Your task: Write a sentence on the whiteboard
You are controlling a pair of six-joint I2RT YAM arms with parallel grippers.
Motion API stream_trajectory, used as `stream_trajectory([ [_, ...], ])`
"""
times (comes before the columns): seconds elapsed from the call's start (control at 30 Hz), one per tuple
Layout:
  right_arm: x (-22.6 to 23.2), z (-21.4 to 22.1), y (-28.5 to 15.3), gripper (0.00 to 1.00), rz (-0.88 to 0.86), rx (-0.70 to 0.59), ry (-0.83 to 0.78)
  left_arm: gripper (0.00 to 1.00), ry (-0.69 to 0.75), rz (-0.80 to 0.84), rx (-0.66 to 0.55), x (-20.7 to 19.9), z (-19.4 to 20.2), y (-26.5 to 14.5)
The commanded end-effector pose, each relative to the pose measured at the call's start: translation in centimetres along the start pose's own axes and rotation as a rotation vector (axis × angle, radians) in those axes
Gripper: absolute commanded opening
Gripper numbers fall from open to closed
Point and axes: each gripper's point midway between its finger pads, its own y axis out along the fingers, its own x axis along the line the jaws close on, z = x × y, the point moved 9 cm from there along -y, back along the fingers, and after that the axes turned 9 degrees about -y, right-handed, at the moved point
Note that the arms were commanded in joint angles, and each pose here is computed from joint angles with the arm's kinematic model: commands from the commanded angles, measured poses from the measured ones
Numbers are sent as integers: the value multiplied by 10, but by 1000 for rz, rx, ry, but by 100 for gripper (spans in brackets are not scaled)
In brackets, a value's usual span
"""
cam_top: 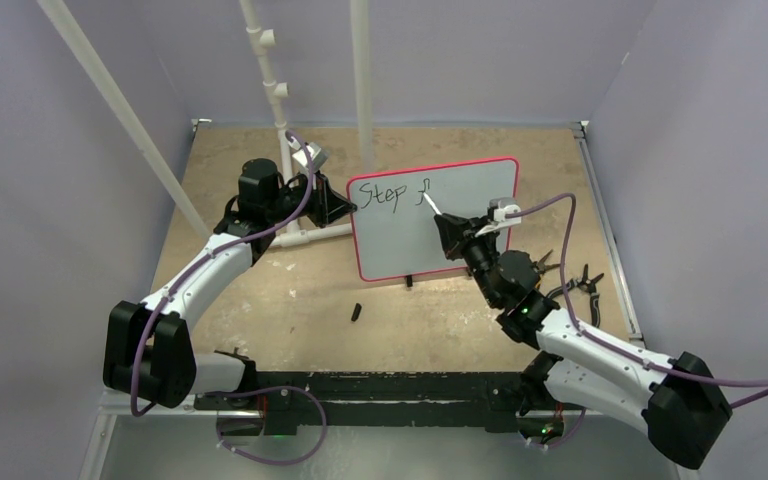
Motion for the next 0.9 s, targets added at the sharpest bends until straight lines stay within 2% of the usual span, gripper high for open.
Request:
stream_trajectory([
  [0.0, -7, -16, -1, 0, 94, -39, 18, 0, 51, 5, -32, -2, -7, -3],
  [0.47, -9, -22, -11, 0, 79, -83, 14, 0, 54, 3, -34, -2, -7, -3],
  [0.87, -8, -18, -3, 0, 87, -47, -5, 0, 53, 1, -32, -1, -7, -3],
])
